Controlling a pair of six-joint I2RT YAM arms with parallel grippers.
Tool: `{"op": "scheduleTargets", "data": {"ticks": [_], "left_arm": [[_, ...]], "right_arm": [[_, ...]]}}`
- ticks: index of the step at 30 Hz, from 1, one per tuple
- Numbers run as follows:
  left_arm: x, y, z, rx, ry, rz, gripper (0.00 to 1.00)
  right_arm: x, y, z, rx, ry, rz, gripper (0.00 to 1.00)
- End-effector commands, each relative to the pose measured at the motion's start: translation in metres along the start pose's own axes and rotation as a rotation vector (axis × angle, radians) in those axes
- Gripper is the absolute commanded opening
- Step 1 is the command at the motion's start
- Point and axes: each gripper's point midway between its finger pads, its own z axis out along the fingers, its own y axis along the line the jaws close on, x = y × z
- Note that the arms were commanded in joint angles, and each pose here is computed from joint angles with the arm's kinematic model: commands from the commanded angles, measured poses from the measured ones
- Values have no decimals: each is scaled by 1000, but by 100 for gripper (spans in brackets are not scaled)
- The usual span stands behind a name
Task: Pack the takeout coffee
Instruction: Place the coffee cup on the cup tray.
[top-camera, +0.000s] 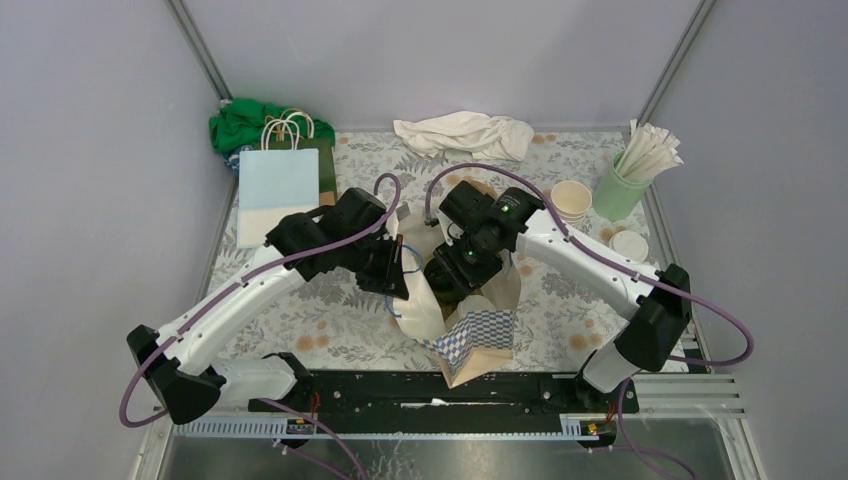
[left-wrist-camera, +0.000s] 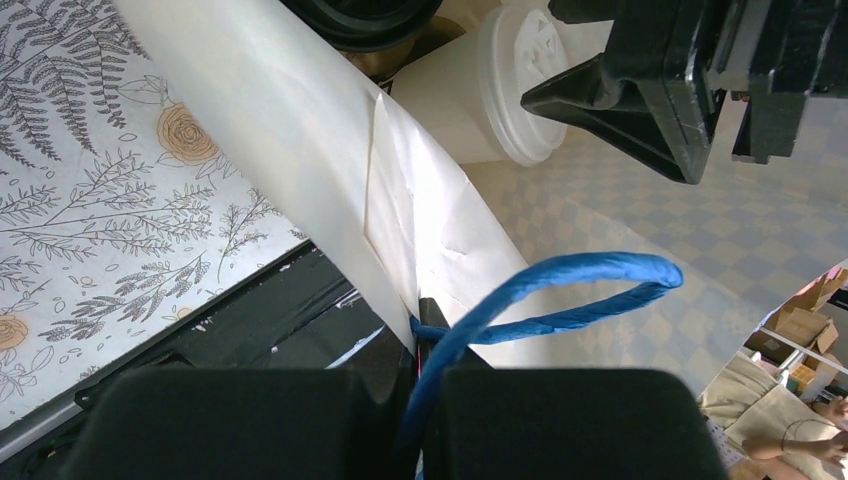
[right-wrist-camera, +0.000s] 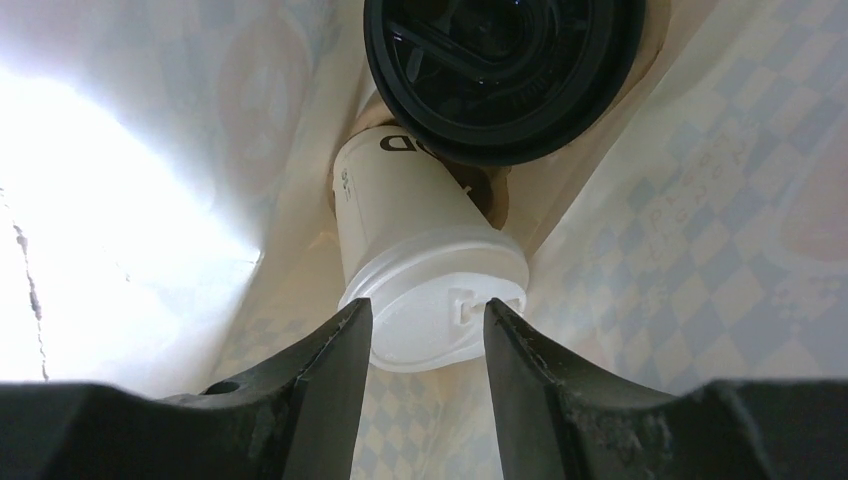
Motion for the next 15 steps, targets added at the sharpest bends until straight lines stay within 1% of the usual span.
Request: {"op": "scheduleTargets", "data": {"ticks": [1,3,4,6,9,12,15], "left_arm": [[-15,-11,-9,36,-62,35,0],[-23,-15,-11,39,-79,44,1],[-27,-17,-9,38,-79,47,2],[-36,-23,-9,46,-80,63,6],[-47,-27,-9,34,-74,78,8],[-53,-29,-11,25,-74,70,14],[-59,-32,-12,20,-82,52,18]], "right_arm": [[6,-3,-6,27,23,-17,52],[9,-2,-6,23,28,-13,54],[9,-4,-5,30,23,-11,56],[5,-7,-4,40,-2,-5,65],[-10,-5,-6,29,-46,-17,67],[-23,-2,-13,24,-92,-28,67],[-30,-2,-21,30,-136,-39,76]]}}
